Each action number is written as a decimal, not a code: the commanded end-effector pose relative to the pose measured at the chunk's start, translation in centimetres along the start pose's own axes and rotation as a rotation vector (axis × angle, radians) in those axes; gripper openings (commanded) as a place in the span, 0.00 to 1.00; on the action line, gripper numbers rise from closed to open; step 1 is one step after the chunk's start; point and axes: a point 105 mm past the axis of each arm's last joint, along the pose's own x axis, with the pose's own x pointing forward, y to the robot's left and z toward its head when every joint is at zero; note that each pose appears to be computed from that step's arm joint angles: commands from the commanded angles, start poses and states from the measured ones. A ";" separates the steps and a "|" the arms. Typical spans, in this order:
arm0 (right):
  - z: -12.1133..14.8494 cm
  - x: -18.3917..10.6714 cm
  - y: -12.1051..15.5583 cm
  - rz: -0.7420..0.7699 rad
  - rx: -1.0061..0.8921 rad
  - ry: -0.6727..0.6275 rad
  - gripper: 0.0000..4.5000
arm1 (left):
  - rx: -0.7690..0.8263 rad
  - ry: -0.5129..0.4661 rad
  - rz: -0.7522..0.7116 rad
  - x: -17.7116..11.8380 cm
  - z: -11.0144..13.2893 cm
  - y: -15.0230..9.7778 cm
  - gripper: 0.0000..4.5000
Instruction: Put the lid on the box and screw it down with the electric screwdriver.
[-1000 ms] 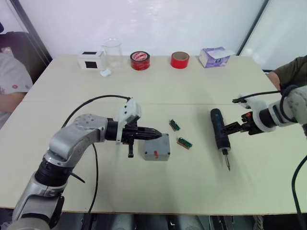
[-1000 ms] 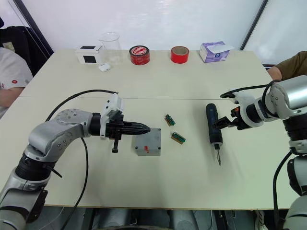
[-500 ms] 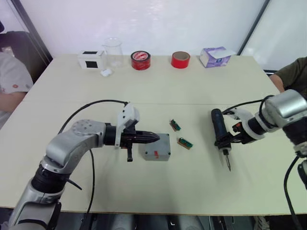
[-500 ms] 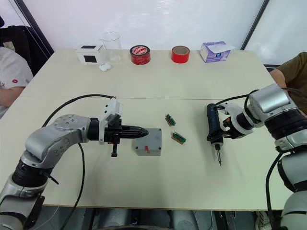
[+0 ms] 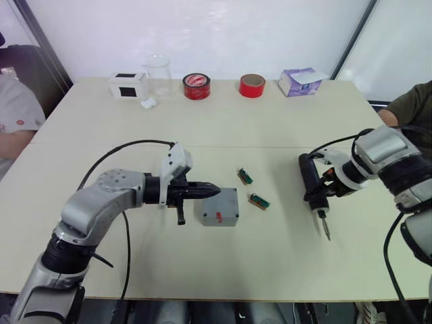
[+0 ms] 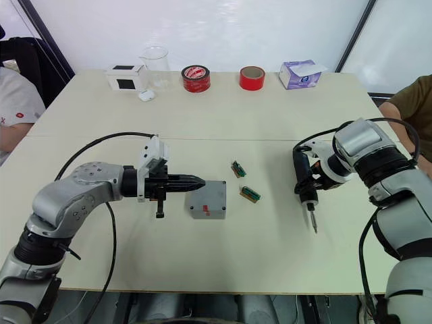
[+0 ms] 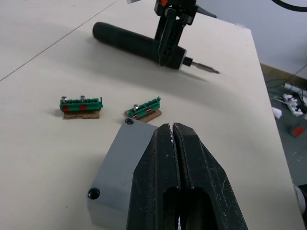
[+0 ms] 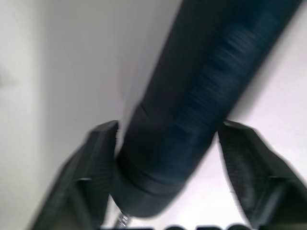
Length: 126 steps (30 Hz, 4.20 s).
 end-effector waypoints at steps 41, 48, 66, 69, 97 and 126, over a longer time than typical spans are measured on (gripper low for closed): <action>3.6 -9.6 18.5 0.405 -0.450 -1.450 0.41 | 0.108 0.148 -0.046 1.5 -2.4 0.8 0.00; 3.5 -8.1 18.7 0.366 -0.453 -1.440 0.41 | 0.121 0.196 -0.065 1.8 -3.8 0.6 0.00; 3.4 -7.1 17.0 0.318 -0.442 -1.429 0.41 | 0.116 0.193 -0.068 1.9 -3.9 0.7 0.00; 3.1 -6.5 17.2 0.305 -0.491 -1.404 0.41 | 0.116 0.192 -0.070 2.0 -3.9 0.6 0.00; 1.9 0.3 17.8 0.263 -0.408 -1.126 0.41 | 0.097 0.215 -0.054 1.7 -5.0 0.6 0.00; 3.7 -4.6 17.1 0.261 -0.466 -1.259 0.41 | 0.076 0.203 -0.057 2.1 -5.4 0.5 0.00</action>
